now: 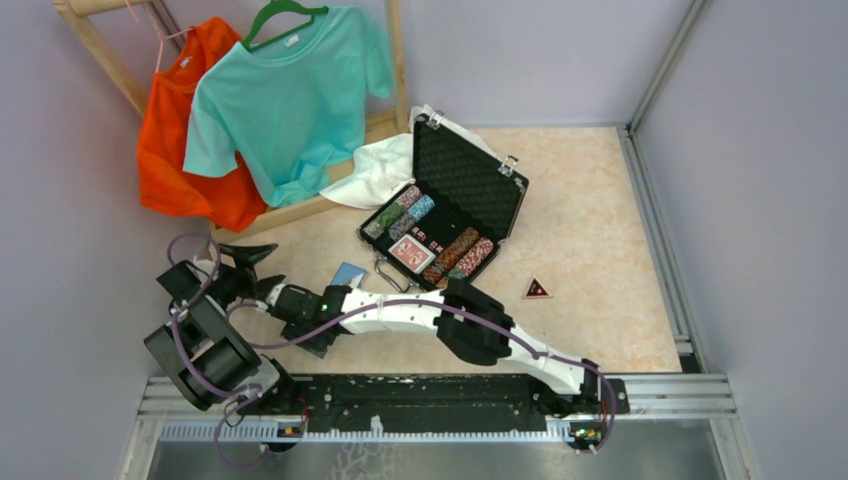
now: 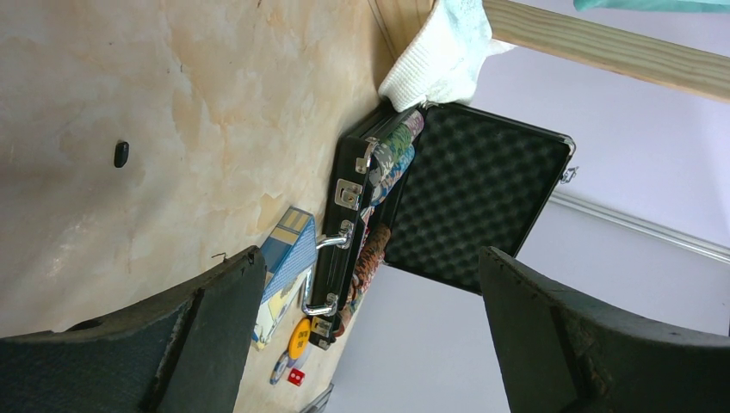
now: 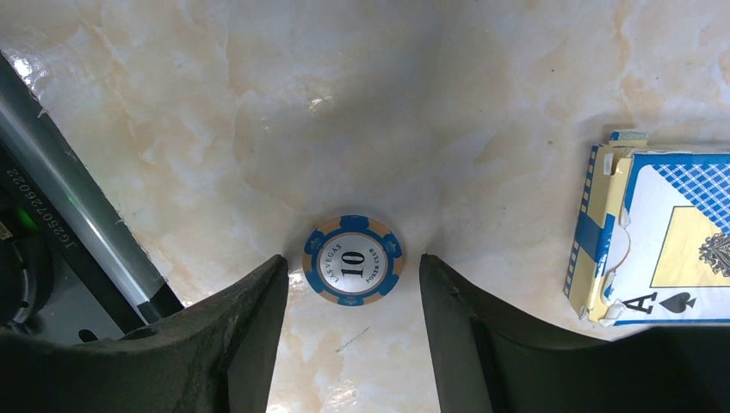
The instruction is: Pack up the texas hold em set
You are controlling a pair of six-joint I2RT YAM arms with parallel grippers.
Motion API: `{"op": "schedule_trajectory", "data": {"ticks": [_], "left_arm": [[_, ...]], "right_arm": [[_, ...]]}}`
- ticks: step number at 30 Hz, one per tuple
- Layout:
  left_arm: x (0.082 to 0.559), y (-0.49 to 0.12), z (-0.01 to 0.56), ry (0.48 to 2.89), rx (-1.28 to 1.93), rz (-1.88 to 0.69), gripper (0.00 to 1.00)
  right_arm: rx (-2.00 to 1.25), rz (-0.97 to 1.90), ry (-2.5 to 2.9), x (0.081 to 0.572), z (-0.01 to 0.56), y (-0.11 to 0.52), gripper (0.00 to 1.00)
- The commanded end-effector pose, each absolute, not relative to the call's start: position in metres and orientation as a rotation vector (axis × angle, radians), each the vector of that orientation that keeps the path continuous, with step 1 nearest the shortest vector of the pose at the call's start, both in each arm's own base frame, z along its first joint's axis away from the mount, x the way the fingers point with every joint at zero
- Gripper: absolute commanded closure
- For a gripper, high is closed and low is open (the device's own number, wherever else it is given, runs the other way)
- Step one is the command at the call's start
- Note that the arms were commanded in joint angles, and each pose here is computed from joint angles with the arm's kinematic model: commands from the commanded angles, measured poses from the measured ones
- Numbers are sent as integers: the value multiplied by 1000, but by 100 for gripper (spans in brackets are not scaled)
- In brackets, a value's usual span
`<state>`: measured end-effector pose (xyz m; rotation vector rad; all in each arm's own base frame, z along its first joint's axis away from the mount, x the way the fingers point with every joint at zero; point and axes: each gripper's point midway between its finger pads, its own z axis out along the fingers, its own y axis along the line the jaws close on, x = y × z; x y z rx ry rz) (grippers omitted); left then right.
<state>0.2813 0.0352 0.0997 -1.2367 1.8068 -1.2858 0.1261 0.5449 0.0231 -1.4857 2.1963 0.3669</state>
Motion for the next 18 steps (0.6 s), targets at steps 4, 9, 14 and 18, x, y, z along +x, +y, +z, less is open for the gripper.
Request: {"op": "schedule_trajectory", "data": {"ticks": [4,9,14,18], "left_arm": [[282,37,101,1802,-1207,-1288,2],[281,36,100,1803,-1209,-1291,2],[281,36,101,1802,-1207,-1296,2],[281,36,100,1802,-1208,-1295,2]], "right_arm": [[-1517,349,2182,120,12,551,44],[-1522,340,2189,120,8,549,48],[-1521,327,2190,122,9,547,52],[-1517,321,2189,122,10,545,54]]}}
